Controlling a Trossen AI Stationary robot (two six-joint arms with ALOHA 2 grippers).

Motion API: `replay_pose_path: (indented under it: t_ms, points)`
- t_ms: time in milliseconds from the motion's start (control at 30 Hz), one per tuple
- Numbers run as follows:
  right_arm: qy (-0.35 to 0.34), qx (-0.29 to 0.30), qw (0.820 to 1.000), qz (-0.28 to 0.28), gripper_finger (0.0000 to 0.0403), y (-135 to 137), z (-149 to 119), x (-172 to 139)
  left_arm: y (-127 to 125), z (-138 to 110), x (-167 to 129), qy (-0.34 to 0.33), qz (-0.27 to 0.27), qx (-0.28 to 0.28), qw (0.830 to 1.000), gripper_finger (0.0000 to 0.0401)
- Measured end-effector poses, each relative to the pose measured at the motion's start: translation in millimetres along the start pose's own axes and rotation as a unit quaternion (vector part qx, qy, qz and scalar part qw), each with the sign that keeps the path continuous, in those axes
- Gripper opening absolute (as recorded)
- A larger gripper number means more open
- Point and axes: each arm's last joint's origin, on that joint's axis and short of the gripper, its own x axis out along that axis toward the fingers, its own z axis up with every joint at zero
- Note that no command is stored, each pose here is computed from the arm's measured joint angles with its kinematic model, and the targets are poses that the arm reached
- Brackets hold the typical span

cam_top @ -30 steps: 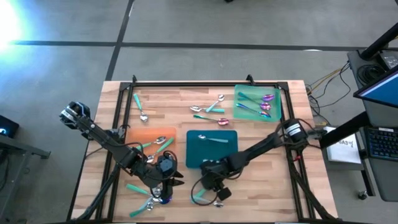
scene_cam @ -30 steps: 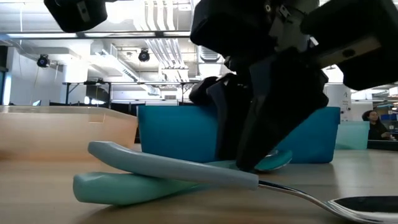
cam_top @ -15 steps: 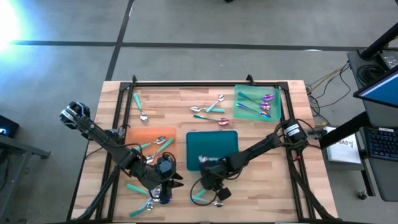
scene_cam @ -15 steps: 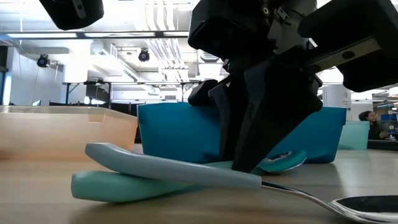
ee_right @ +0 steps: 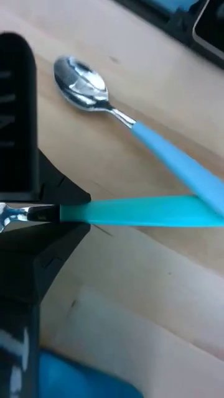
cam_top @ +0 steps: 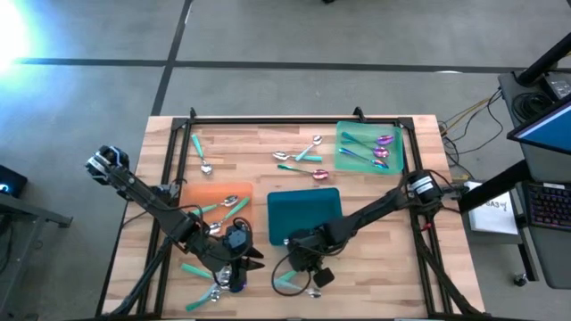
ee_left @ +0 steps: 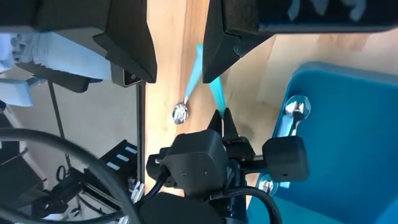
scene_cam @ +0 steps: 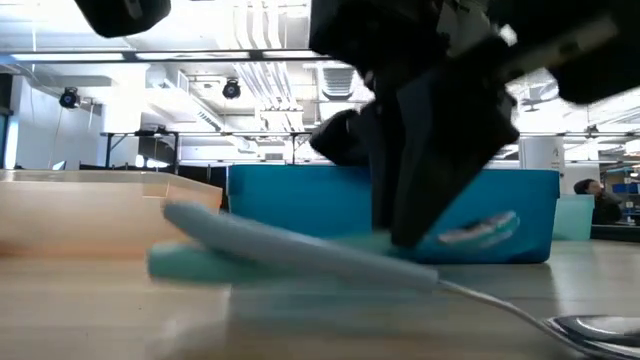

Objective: Sort silverware by color (type)
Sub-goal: Put the light green spoon into the orange bin

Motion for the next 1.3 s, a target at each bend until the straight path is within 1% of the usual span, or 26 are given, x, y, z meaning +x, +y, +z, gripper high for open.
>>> replay_pose_path:
  t_ms: [167,333,500,633,733,900,967,1067,1167,1267,1300]
  points:
    - [0.011,-0.009,1.000,-0.006,0.0021,2.0,14.2,-14.6,-3.2,3.6,-2.1,-0.003,-0.003,0.005,1.000,0.0113]
    - [0.050,-0.022,0.996,-0.072,0.0020,1.1,25.7,-32.0,-3.0,3.5,-2.4,-0.001,-0.001,0.008,1.000,0.0113]
    - [0.095,-0.029,0.984,-0.147,0.0020,0.4,32.0,-51.3,-2.9,3.7,-2.6,-0.011,0.007,0.011,1.000,0.0114]
    - [0.096,-0.025,0.973,-0.207,0.0020,1.9,36.7,-74.3,0.3,-3.3,4.4,-0.037,0.050,0.038,0.997,0.0114]
    - [0.087,-0.005,0.967,-0.241,0.0020,5.3,36.7,-96.1,4.8,-10.7,14.9,-0.044,0.089,0.066,0.993,0.0114]
    - [0.059,0.020,0.951,-0.303,0.0020,10.8,32.8,-132.2,8.4,-10.8,23.6,-0.097,0.155,0.116,0.976,0.0114]
    - [0.035,0.034,0.945,-0.322,0.0022,12.6,32.9,-144.6,10.7,-8.6,25.4,-0.110,0.173,0.122,0.971,0.0113]
    - [0.008,0.056,0.936,-0.347,0.0023,14.0,31.5,-154.5,9.9,-0.9,28.5,-0.144,0.169,0.099,0.970,0.0114]
    - [0.002,0.065,0.930,-0.362,0.0023,14.6,28.5,-155.6,5.2,6.2,35.3,-0.181,0.142,0.071,0.970,0.0114]
    - [0.006,0.062,0.923,-0.378,0.0024,14.5,23.6,-151.7,-0.9,7.7,47.6,-0.211,0.116,0.067,0.968,0.0114]
    - [0.010,0.061,0.922,-0.383,0.0024,14.2,21.3,-150.3,-0.5,6.6,51.5,-0.213,0.117,0.070,0.968,0.0114]
